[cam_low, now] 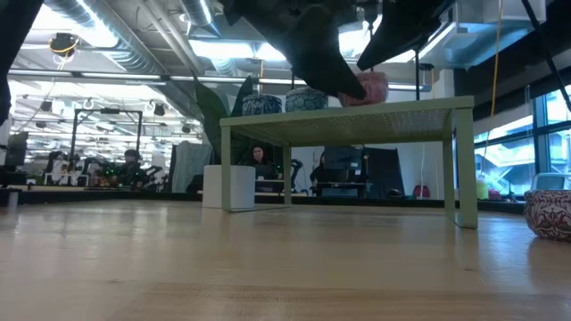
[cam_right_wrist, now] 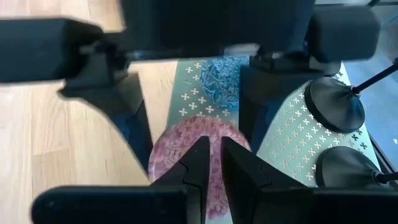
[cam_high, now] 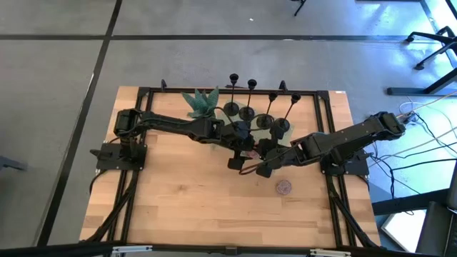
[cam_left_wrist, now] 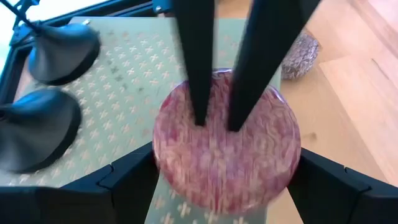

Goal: Stock candles and holders on shelf
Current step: Align the pink scented candle with the other scented candles on the shelf

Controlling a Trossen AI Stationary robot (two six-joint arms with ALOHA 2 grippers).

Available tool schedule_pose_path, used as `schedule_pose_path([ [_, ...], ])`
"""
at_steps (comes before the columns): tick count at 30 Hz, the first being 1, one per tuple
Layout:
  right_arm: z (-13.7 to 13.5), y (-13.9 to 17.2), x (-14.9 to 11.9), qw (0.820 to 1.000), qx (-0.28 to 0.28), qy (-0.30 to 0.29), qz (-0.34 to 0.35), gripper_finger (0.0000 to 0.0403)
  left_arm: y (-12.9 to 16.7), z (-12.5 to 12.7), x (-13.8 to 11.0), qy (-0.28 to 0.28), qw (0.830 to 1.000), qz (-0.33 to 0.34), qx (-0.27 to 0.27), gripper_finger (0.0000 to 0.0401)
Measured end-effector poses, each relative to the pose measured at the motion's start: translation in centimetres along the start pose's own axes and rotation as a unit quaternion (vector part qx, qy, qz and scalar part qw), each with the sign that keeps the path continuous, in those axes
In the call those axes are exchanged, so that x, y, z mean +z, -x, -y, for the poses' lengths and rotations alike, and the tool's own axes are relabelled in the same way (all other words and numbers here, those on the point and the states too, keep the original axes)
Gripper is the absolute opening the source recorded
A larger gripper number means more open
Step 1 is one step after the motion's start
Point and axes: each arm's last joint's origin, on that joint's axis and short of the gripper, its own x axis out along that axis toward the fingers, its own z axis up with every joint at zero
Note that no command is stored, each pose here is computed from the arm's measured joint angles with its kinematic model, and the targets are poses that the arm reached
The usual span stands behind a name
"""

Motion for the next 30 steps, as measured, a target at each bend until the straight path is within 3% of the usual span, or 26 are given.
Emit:
schedule_pose_path([
  [13, 0.13, -0.06, -0.11, 1.000, -0.003, 0.004, -0.007, 0.0044, -0.20, -0.16, 0.24, -0.012, 1.000, 0.013, 0.018, 0.0340],
  [18, 0.19, -0.05, -0.30, 1.000, -0.004, 0.008, -0.016, 0.0044, -0.17, -0.43, 0.19, -0.021, 0.998, 0.002, 0.057, 0.0341],
  [30, 0.25, -0.03, -0.37, 1.000, -0.010, 0.013, -0.018, 0.0044, 0.04, -0.38, 0.27, -0.022, 0.997, -0.001, 0.068, 0.0340],
])
